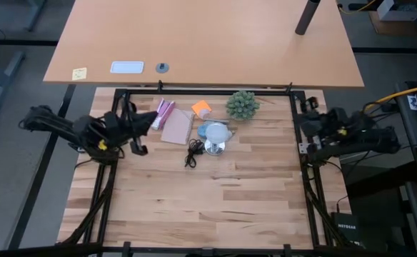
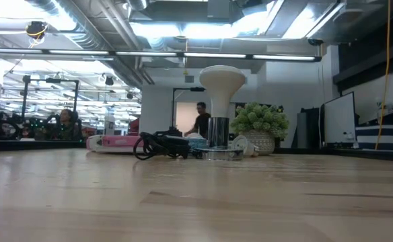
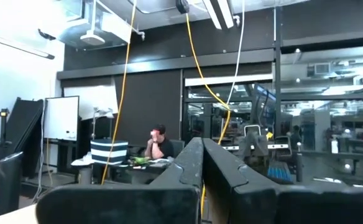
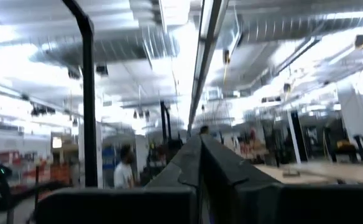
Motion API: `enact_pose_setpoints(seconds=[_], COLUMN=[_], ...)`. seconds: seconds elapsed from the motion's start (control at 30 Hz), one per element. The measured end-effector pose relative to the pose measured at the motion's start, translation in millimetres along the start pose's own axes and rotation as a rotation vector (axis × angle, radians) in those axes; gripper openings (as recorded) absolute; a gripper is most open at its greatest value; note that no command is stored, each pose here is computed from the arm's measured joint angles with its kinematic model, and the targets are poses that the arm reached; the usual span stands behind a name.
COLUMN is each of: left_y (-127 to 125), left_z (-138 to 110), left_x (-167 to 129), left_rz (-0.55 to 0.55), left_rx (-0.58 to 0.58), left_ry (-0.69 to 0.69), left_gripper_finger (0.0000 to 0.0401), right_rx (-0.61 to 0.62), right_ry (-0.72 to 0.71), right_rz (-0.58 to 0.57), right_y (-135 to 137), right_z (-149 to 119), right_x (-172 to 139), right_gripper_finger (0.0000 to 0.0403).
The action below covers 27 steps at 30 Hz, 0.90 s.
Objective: Screw lightbulb
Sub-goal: Remove the lightbulb from the silver lamp socket
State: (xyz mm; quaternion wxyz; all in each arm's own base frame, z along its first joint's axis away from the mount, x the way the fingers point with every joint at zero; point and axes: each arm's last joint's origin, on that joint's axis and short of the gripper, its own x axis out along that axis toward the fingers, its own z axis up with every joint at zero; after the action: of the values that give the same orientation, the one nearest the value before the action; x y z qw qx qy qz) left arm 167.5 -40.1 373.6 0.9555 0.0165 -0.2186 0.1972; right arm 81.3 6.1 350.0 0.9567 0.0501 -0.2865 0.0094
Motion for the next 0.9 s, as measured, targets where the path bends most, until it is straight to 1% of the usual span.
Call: enact_pose_setpoints(seconds=[0.17,0.3,0.37,0.43,0.5,0.57,0.63,0.7,0.77,0.8,0.9], left_y=[8.5,10.8,10.3,8.0,4.4,0.1,-3.3,-6.3,-9.0,-10.2,-13.0], left_z=[10.4,13.1,11.9,4.6,-9.7,-30.0,-54.3,-77.1,-100.5,-112.8,-143.7], left_x=[-5.8,-7.3,-7.3,-7.5,-8.9,-11.9,-17.6,-23.1,-26.4,-27.0,-20.2], left_rz=[0.010,0.014,0.010,-0.012,-0.048,-0.077,-0.081,-0.063,-0.034,-0.015,0.057], left_rx=[-0.024,-0.030,-0.026,0.012,0.066,0.088,0.081,0.052,0.031,0.019,-0.044], left_ry=[-0.030,-0.040,-0.029,0.037,0.159,0.318,0.473,0.582,0.655,0.677,0.682], left_gripper_finger=[0.0000,0.0000,0.0000,0.0000,0.0000,0.0000,0.0000,0.0000,0.0000,0.0000,0.0000], right_rx=[0.007,0.009,0.006,-0.002,-0.015,-0.029,-0.024,0.015,0.057,0.072,0.079], right_ry=[-0.074,-0.096,-0.074,0.000,0.124,0.268,0.400,0.491,0.544,0.540,0.518], right_rz=[0.002,0.003,0.002,-0.001,-0.006,-0.012,-0.021,-0.037,-0.055,-0.059,-0.086], right_y=[-0.8,-1.1,-1.1,-1.4,-2.0,-2.8,-3.5,-3.9,-4.4,-4.4,-5.2], right_z=[13.2,16.9,14.9,7.8,-4.2,-18.0,-31.1,-46.1,-63.2,-69.7,-93.1], right_x=[-12.3,-16.2,-16.1,-15.8,-16.6,-19.1,-21.1,-19.5,-17.2,-14.3,-6.4], right_gripper_finger=[0.0016,0.0016,0.0016,0.0016,0.0016,0.0016,0.0016,0.0016,0.0016,0.0016,0.0016])
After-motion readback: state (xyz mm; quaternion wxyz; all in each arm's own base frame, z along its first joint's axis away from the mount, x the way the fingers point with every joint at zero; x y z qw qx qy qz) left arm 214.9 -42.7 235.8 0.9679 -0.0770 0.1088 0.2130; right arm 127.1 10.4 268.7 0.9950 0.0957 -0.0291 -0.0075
